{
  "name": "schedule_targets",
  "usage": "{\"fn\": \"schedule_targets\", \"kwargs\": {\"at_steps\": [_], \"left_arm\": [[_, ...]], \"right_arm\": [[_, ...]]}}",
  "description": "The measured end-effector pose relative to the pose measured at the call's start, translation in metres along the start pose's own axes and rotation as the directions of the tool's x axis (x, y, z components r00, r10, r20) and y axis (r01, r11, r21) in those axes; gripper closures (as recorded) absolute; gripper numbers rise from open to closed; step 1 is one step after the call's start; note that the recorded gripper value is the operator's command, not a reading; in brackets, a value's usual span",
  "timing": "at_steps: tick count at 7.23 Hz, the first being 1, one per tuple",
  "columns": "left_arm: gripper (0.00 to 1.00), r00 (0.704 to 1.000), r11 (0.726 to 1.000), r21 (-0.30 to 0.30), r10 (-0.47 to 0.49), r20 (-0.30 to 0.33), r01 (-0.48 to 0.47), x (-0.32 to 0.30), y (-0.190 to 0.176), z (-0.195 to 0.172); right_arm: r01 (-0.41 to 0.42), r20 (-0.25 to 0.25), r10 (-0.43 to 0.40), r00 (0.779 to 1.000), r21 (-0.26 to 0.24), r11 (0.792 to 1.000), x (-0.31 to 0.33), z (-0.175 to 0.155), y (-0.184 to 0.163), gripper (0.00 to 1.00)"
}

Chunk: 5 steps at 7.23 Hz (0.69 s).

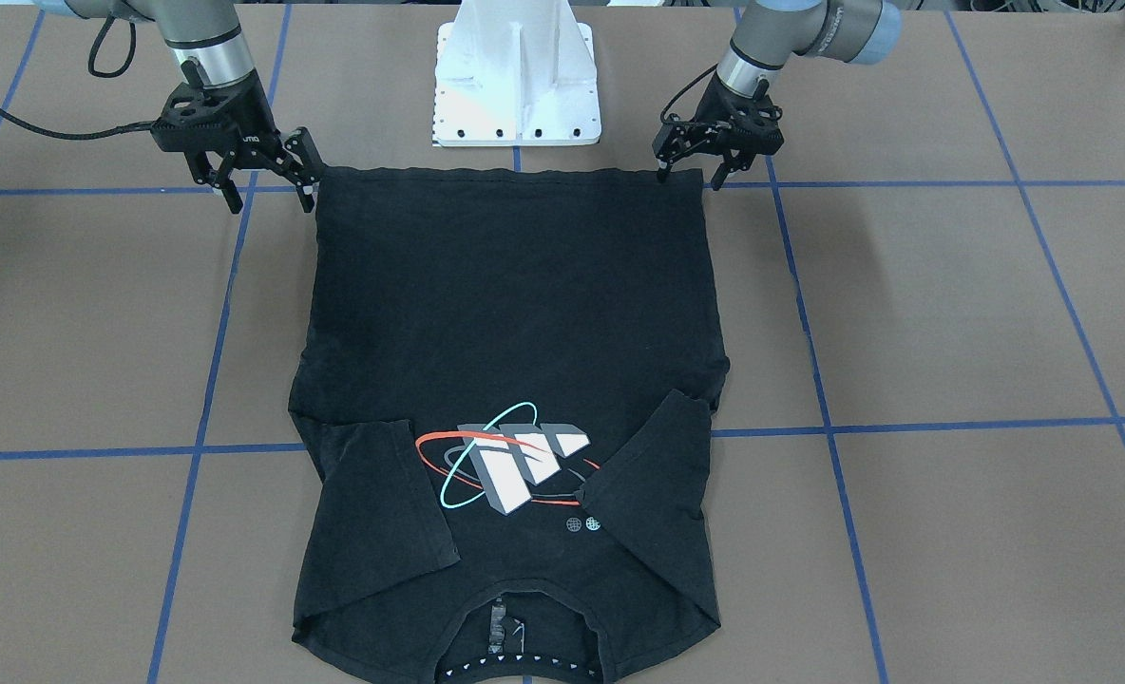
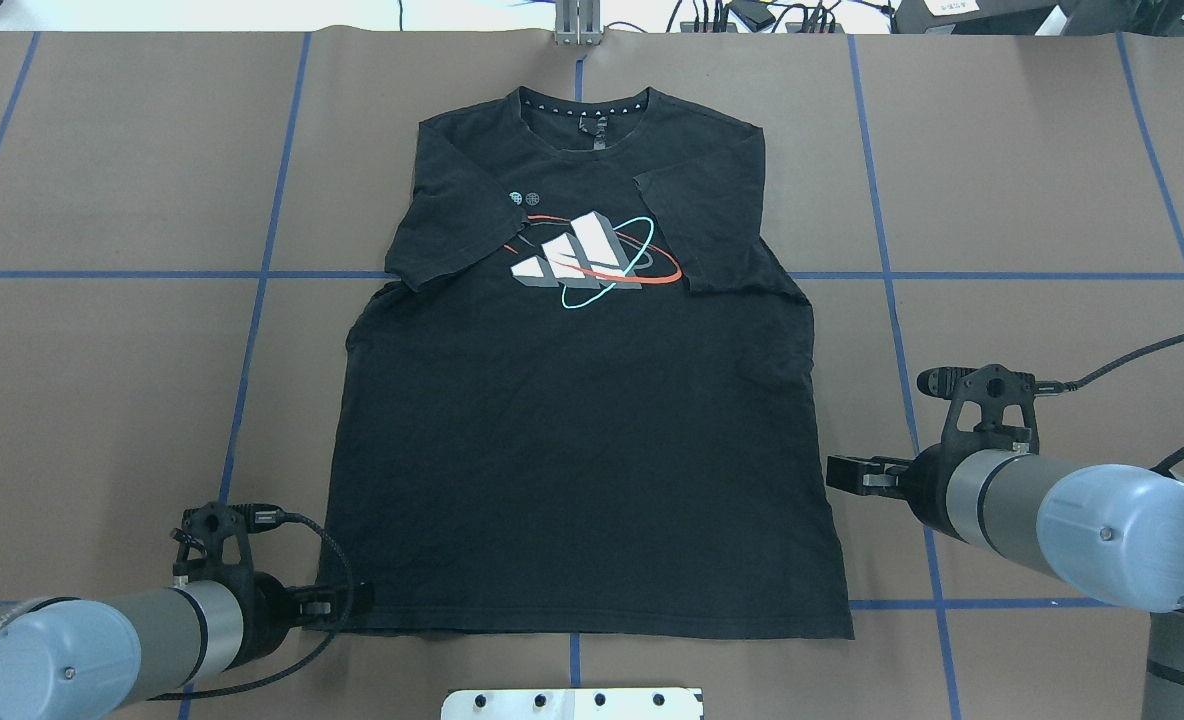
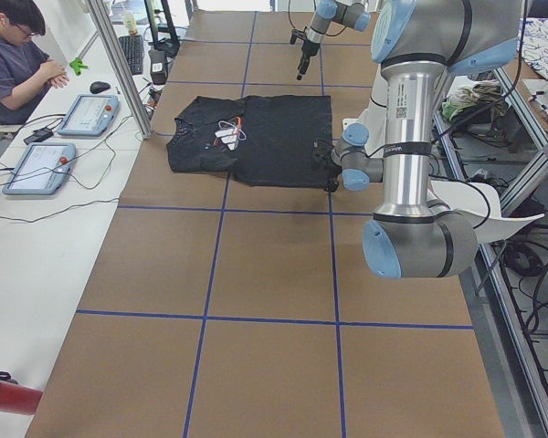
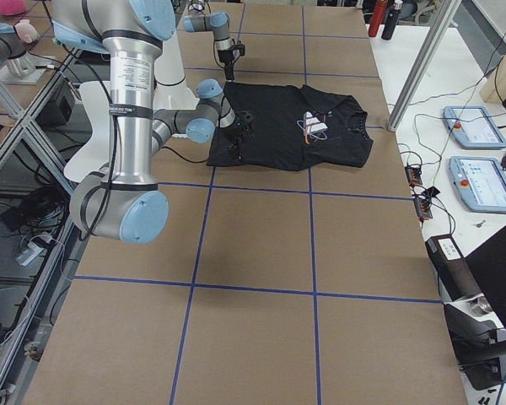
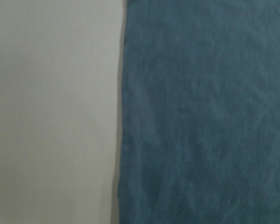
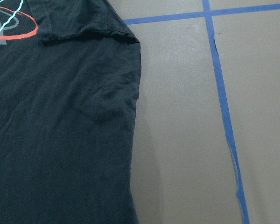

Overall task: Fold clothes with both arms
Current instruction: 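Lower both grippers to the hem corners nearest the robot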

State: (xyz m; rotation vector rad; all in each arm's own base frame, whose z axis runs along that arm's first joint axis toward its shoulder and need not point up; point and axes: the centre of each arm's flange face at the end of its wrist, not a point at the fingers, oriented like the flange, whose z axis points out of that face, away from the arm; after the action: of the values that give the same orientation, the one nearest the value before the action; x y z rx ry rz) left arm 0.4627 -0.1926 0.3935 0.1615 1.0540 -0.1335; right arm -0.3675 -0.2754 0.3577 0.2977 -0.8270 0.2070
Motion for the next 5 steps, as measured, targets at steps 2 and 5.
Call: {"fn": "schedule_targets", "kwargs": {"at_steps": [2, 5], "left_arm": [[0.52, 1.000, 1.000, -0.015, 0.002, -0.003, -0.002, 0.0017, 0.0091, -0.0001], [1.00, 1.000, 1.000, -0.017, 0.002, 0.000, -0.002, 0.0026, 0.0098, -0.0021]], "right_arm": [[0.000, 0.001, 0.000, 1.000, 0.000, 1.000, -0.0004, -0.0004, 0.0005, 0.00], [0.001, 0.006, -0.001, 1.000, 0.000, 1.000, -0.0026, -0.0010, 0.0006, 0.00]]}}
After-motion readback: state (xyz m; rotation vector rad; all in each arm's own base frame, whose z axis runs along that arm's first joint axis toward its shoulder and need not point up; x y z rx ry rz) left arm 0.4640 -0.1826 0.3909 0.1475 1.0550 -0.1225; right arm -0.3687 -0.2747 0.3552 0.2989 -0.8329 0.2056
